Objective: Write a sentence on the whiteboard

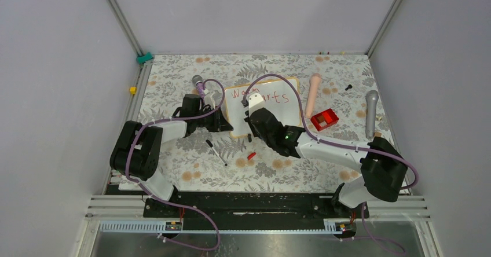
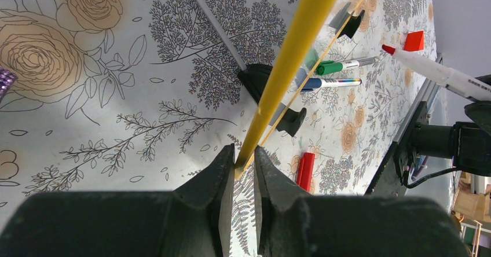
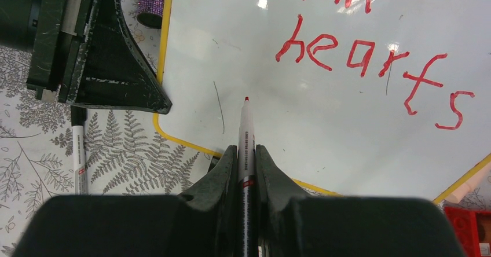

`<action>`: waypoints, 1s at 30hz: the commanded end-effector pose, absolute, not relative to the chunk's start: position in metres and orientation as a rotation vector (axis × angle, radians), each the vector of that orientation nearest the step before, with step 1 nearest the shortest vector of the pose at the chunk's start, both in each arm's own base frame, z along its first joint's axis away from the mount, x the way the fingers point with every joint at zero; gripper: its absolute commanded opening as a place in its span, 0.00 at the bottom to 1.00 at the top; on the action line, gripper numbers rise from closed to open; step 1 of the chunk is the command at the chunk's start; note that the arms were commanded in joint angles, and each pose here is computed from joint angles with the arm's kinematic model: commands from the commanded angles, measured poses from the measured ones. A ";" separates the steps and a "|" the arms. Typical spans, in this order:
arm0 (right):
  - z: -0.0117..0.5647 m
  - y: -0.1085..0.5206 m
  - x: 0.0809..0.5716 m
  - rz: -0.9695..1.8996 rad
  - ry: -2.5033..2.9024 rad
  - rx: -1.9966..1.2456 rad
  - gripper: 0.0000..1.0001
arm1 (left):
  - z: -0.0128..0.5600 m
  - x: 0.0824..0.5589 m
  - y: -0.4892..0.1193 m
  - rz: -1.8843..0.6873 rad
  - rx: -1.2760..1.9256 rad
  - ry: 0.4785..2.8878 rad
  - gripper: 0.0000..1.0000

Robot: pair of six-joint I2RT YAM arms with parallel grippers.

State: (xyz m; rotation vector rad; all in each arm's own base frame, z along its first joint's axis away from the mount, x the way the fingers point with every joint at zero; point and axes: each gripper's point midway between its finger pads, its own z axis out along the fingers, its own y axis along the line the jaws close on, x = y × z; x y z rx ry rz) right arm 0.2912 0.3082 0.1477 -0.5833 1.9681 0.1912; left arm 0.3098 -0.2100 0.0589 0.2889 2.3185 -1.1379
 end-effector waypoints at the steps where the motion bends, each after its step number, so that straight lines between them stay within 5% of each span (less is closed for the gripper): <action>1: 0.179 0.324 0.297 0.253 1.901 -0.554 0.00 | 0.068 0.330 -0.209 -1.095 0.291 2.266 0.00; 30: 0.154 0.299 0.298 0.122 1.920 -0.550 0.00 | 0.067 0.330 -0.208 -1.092 0.290 2.271 0.00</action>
